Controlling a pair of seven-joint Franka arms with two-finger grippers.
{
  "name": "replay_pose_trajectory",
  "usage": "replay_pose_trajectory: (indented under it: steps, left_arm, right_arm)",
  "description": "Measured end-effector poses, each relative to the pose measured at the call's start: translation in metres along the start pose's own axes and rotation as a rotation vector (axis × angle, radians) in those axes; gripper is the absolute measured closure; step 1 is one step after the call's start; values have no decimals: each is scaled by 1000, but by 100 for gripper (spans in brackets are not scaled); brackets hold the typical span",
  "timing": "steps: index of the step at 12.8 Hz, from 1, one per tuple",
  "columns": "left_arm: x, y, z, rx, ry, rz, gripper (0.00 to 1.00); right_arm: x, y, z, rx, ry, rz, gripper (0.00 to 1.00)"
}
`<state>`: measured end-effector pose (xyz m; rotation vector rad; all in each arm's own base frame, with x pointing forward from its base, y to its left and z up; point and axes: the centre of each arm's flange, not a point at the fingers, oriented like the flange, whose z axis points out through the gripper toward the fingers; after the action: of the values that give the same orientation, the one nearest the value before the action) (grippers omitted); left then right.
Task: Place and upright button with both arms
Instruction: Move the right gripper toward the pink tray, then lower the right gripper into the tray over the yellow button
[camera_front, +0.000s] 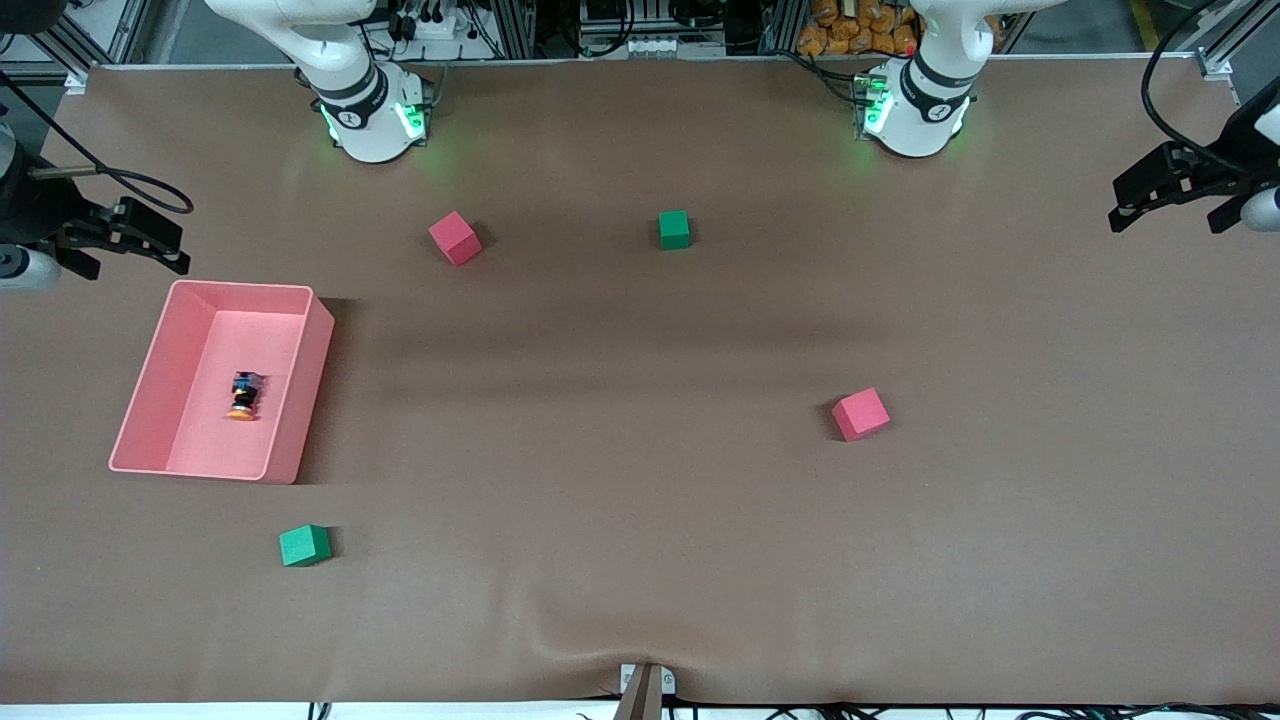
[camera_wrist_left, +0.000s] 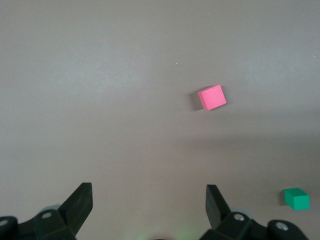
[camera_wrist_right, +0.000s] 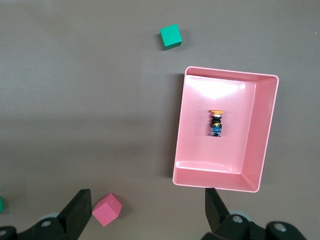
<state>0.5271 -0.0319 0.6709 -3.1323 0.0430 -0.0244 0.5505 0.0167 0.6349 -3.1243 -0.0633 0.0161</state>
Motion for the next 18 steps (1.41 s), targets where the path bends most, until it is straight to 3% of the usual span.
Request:
replay_pose_trajectory:
  steps: [5, 10, 14, 18]
  left_arm:
    - [0, -2, -1, 0, 0, -3, 0]
    - [0, -3, 5, 0, -15, -6, 0]
    - [1, -4, 8, 0, -22, -7, 0]
    - [6, -4, 16, -2, -37, -7, 0]
  right_arm:
    - [13, 36, 32, 0, -55, 56, 0]
    - [54, 107, 131, 7, -160, 134, 0]
    - [67, 158, 203, 22, -164, 137, 0]
    - [56, 168, 286, 19, -125, 107, 0]
